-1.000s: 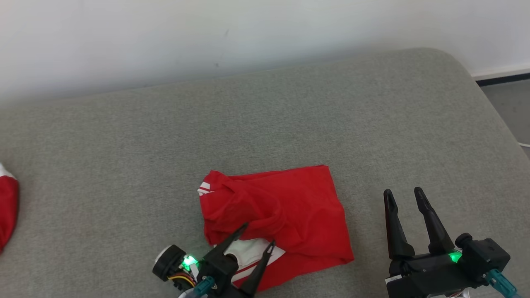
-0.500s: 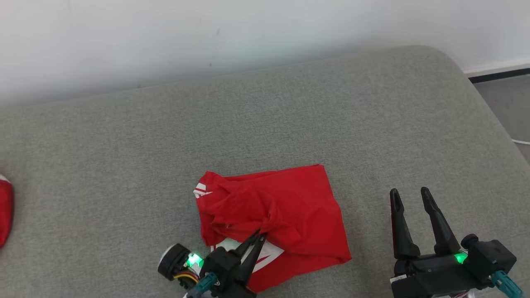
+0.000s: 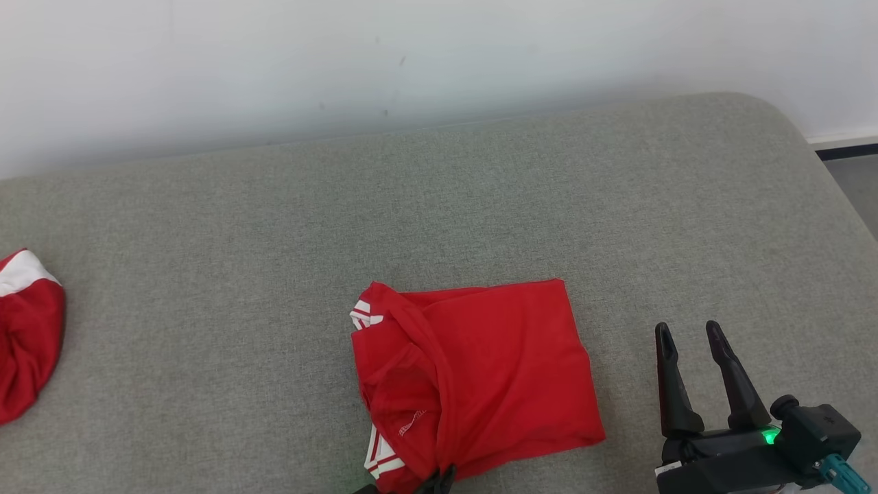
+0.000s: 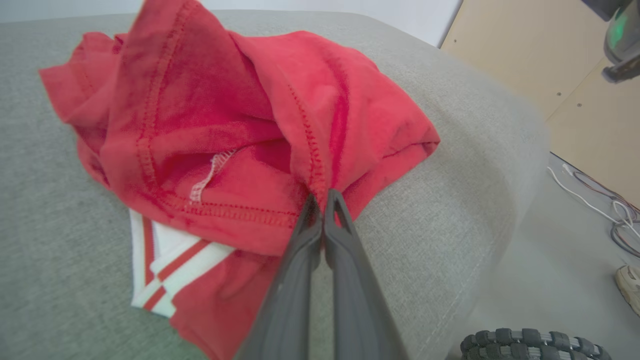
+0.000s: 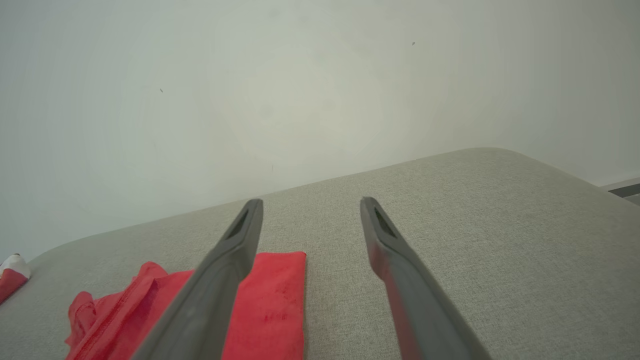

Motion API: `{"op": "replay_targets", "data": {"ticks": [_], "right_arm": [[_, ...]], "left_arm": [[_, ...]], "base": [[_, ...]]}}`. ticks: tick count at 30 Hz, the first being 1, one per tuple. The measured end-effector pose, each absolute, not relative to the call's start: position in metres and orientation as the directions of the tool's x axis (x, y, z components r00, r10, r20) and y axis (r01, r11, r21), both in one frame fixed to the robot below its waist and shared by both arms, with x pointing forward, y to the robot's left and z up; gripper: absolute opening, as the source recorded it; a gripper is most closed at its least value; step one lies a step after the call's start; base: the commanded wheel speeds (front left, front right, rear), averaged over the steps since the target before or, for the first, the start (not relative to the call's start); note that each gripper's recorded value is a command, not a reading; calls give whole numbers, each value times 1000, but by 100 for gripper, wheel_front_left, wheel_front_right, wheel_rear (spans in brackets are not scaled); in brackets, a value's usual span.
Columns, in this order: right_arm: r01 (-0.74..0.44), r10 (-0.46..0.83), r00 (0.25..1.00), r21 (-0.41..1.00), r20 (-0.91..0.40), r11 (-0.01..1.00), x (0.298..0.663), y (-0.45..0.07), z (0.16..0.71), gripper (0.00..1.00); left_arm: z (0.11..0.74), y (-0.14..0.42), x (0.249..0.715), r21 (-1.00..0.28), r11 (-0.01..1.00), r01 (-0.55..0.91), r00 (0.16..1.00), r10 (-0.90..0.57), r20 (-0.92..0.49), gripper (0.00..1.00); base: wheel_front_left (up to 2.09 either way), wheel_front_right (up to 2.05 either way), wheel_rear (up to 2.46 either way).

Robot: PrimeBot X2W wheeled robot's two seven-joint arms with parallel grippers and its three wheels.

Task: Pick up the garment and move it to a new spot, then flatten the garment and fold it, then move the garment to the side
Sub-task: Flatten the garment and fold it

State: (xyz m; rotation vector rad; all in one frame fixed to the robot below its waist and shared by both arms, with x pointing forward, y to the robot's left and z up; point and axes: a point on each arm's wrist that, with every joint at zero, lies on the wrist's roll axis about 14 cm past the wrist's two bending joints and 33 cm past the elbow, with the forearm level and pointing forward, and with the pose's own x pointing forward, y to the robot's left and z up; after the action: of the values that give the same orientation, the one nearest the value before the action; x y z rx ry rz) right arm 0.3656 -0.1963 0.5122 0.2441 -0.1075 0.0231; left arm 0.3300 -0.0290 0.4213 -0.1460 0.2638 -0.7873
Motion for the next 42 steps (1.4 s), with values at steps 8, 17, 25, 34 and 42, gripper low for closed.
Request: {"op": "replay_targets", "data": {"ticks": [8,17,25,34,42], "right_arm": [[-45,18,993,229,117,972,367,-197,515,100],[-68,36,989,227,142,971,367,-192,523,100],[-100,66,986,228,155,969,368,-183,527,100],[-116,83,986,230,146,966,367,-177,524,100],[-122,95,988,224,126,967,365,-173,517,100]], "left_arm": [[426,-18,335,-229,744,628,727,-665,-168,100],[473,39,365,-192,863,467,877,-480,-25,100],[516,123,378,-118,962,245,967,-234,103,100],[524,189,369,-81,995,61,990,-49,133,100],[519,210,361,-82,997,-10,993,20,120,100]], "base": [[0,0,0],[0,0,0],[0,0,0],[0,0,0],[0,0,0]]}}
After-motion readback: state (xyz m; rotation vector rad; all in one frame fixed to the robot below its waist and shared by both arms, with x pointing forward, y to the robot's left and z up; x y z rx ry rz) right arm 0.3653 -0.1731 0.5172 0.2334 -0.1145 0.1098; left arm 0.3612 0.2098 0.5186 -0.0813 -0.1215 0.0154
